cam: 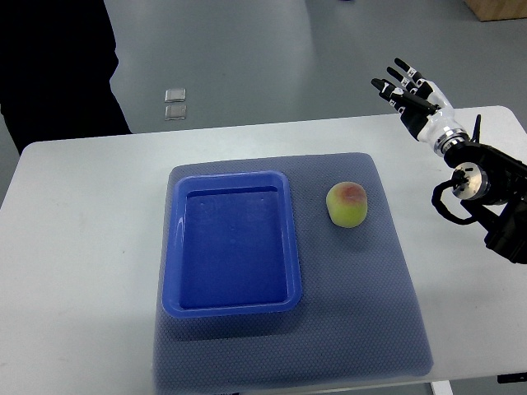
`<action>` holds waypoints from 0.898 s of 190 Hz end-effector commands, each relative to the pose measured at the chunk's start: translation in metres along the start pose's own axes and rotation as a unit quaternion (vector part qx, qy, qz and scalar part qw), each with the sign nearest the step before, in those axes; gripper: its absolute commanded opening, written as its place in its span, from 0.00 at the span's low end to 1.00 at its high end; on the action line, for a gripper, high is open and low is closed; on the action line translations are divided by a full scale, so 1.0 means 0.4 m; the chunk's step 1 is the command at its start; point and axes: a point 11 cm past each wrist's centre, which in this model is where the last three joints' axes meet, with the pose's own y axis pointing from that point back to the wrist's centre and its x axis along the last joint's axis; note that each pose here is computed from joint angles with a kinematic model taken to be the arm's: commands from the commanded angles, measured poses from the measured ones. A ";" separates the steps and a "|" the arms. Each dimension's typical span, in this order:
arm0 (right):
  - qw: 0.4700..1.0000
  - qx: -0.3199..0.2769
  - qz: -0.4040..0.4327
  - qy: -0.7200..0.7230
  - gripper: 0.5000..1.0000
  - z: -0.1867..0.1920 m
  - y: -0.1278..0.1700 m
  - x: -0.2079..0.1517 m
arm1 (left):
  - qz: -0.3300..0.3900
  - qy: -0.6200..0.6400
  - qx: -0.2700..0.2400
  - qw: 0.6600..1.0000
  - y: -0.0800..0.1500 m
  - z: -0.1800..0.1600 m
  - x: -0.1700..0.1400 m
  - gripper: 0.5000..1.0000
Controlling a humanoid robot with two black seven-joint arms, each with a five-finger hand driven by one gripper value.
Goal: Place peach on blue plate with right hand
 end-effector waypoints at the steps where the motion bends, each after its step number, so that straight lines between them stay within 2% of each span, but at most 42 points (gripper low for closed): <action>1: 1.000 0.000 -0.001 0.001 0.86 0.001 0.000 0.000 | 0.000 0.001 0.000 1.000 0.000 0.000 0.000 1.00; 171: 0.999 -0.008 -0.027 0.039 0.86 0.008 0.001 -0.017 | 0.001 0.001 -0.001 1.000 0.000 0.000 0.001 1.00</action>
